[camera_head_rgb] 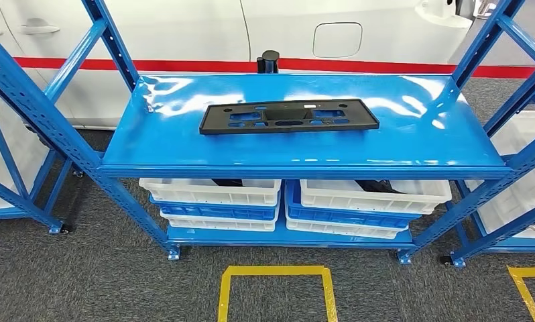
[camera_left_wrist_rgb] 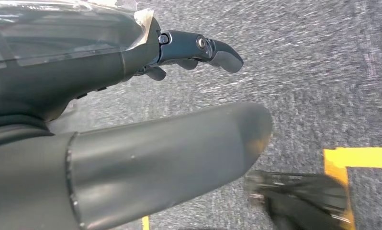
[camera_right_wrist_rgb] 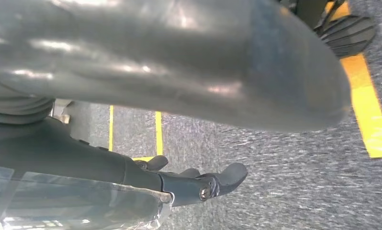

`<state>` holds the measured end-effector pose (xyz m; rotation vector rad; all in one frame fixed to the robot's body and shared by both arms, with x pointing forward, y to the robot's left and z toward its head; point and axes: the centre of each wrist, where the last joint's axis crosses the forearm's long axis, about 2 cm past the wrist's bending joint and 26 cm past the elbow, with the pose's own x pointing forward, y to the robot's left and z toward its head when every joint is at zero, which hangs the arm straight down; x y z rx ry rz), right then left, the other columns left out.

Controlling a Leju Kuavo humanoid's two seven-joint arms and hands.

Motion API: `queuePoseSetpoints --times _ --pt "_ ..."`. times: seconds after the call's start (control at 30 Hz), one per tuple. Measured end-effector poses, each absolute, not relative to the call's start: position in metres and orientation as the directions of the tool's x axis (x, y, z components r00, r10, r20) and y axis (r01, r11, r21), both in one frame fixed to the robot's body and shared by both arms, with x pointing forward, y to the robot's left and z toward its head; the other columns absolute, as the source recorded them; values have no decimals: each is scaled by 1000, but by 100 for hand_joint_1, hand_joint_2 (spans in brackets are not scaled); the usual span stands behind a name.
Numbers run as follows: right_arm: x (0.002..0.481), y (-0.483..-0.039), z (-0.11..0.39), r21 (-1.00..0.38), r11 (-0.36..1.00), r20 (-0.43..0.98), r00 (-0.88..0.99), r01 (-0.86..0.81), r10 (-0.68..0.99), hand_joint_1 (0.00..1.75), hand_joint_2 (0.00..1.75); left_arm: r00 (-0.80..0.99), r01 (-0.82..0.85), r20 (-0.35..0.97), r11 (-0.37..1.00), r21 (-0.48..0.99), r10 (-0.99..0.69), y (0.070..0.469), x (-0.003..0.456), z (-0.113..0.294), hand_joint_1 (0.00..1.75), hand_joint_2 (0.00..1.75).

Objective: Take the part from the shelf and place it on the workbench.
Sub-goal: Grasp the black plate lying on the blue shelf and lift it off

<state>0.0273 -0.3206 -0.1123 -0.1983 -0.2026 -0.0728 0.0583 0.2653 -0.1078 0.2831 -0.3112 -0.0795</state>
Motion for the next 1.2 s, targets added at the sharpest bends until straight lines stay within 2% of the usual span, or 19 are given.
queuePoseSetpoints --times 0.83,0.9,1.03,1.2 --pt "24 -325 -112 -230 969 211 976 93 -44 0 0 954 43 268 948 316 -133 264 55 -108 0 0" --pt "25 -327 -112 -272 951 274 959 145 -68 0 0 953 38 273 948 317 -129 264 56 -108 0 0" --pt "32 -335 -110 -366 847 455 868 386 -198 0 0 954 26 276 947 319 -119 264 53 -108 0 0" --pt "36 -345 -108 -381 783 528 811 491 -251 0 0 955 24 273 945 327 -118 266 51 -109 0 0"
